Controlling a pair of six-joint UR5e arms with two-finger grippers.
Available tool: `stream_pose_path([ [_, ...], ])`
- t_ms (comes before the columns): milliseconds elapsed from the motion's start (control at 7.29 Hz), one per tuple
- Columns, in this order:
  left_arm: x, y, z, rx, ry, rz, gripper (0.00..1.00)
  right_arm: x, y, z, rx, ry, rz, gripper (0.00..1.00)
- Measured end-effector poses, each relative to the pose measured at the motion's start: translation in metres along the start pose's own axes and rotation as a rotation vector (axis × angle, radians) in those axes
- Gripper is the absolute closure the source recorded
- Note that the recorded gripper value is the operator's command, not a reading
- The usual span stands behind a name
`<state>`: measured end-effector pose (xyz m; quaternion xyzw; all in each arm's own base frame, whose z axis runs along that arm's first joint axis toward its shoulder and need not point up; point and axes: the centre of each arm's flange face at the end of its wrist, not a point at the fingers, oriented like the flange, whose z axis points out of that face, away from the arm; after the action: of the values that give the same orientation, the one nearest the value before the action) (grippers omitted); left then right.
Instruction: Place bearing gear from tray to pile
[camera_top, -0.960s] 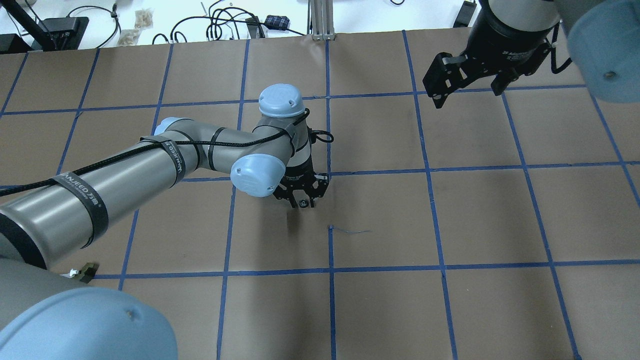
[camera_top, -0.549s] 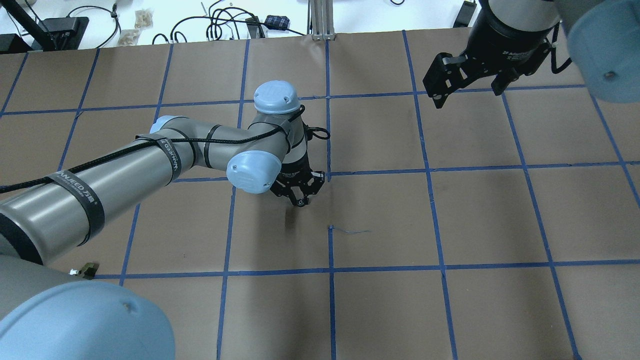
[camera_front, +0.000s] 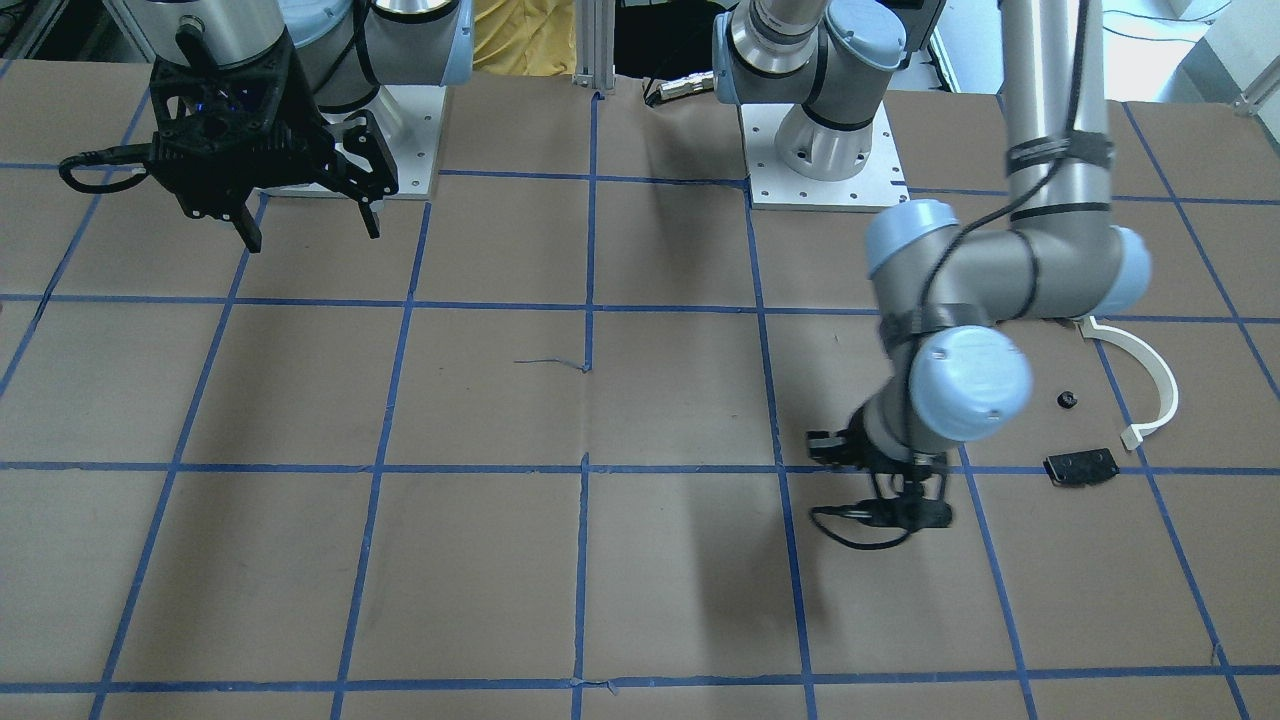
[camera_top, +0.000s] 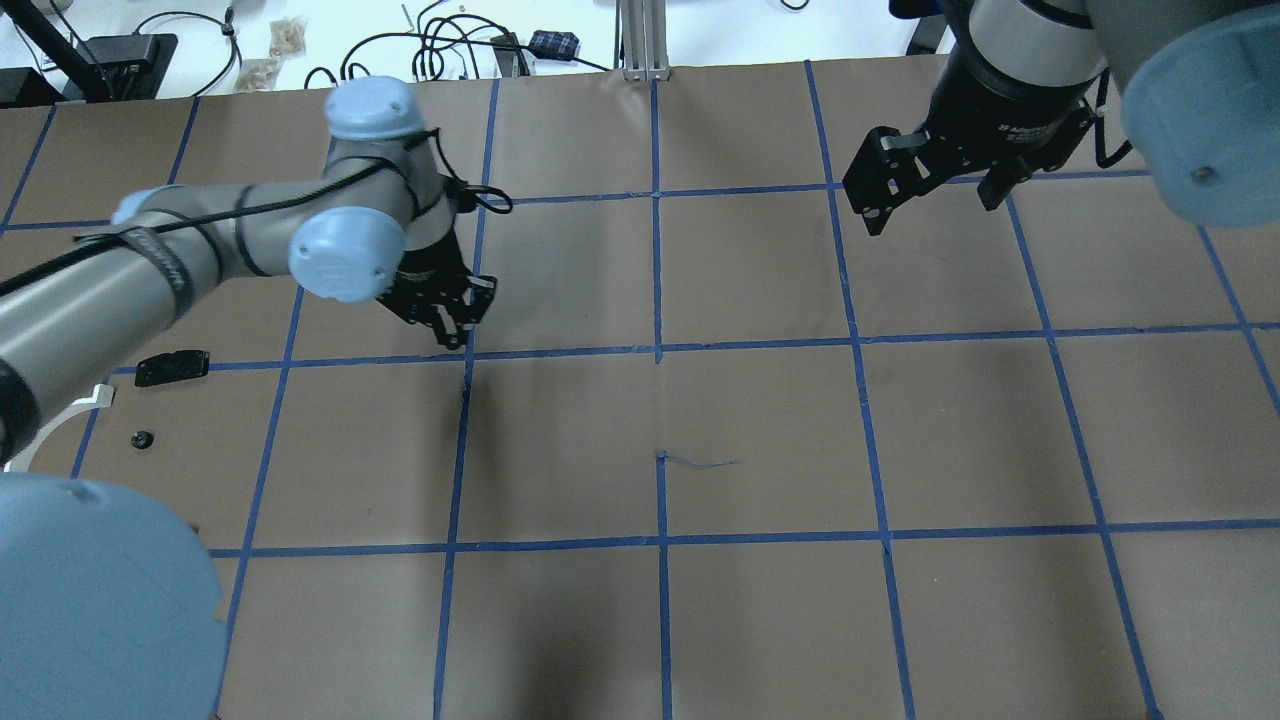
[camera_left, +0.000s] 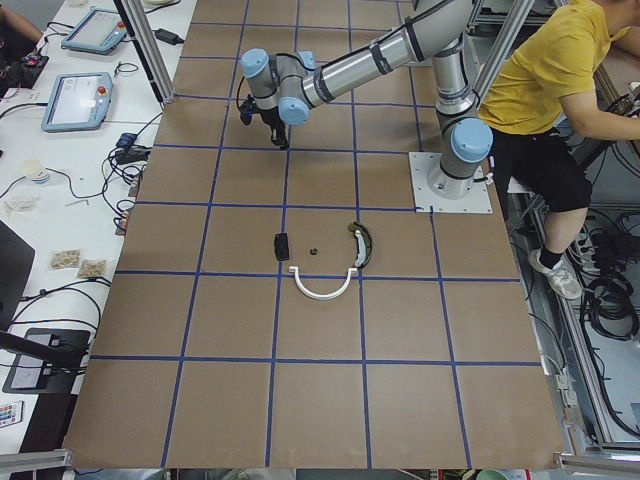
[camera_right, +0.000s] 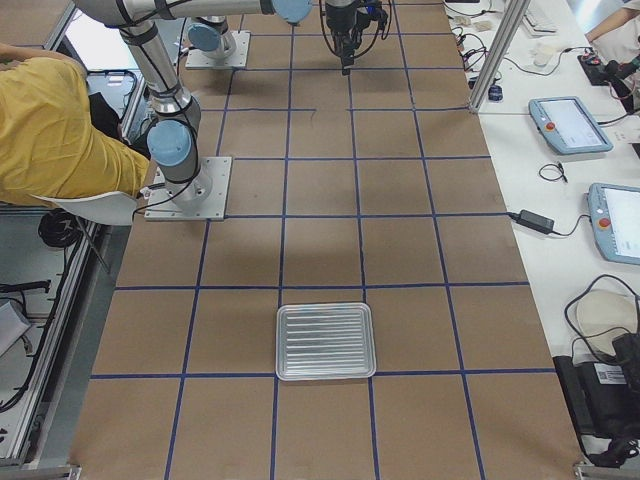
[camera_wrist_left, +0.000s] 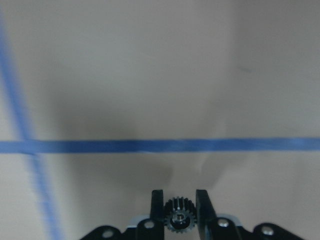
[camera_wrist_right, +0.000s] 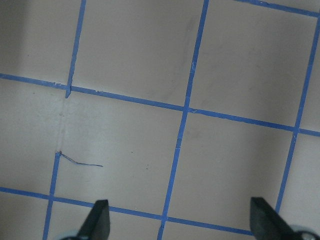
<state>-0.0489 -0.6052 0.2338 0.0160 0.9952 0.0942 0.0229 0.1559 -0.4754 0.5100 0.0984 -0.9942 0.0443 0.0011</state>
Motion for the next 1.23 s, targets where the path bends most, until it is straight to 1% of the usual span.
stream_pose_path([
  [137, -0.072, 0.005, -0.004, -0.011, 0.000, 0.029, 1.00, 0.000, 0.000, 0.000, 0.000, 0.000, 0.000, 0.00],
  [274, -0.138, 0.018, 0.000, -0.032, 0.013, 0.065, 1.00, 0.000, 0.000, 0.000, 0.000, 0.001, 0.000, 0.00],
  [411, -0.200, 0.035, 0.008, -0.051, 0.031, 0.094, 1.00, 0.000, 0.000, 0.000, 0.001, 0.000, 0.000, 0.00],
  [549, -0.249, 0.052, 0.017, -0.070, 0.040, 0.109, 1.00, -0.001, 0.000, 0.000, 0.000, 0.000, 0.000, 0.00],
  [686, -0.279, 0.064, 0.029, -0.091, 0.050, 0.112, 1.00, -0.001, 0.000, 0.000, 0.000, 0.000, -0.001, 0.00],
  [823, -0.290, 0.070, 0.046, -0.117, 0.069, 0.115, 1.00, -0.001, 0.000, 0.000, 0.000, 0.000, -0.001, 0.00],
  [1097, -0.288, 0.077, 0.073, -0.142, 0.092, 0.119, 1.00, -0.001, 0.000, 0.000, 0.000, 0.000, -0.001, 0.00],
  [1234, -0.288, 0.078, 0.078, -0.149, 0.089, 0.122, 1.00, -0.001, 0.000, 0.000, 0.000, 0.000, -0.001, 0.00],
])
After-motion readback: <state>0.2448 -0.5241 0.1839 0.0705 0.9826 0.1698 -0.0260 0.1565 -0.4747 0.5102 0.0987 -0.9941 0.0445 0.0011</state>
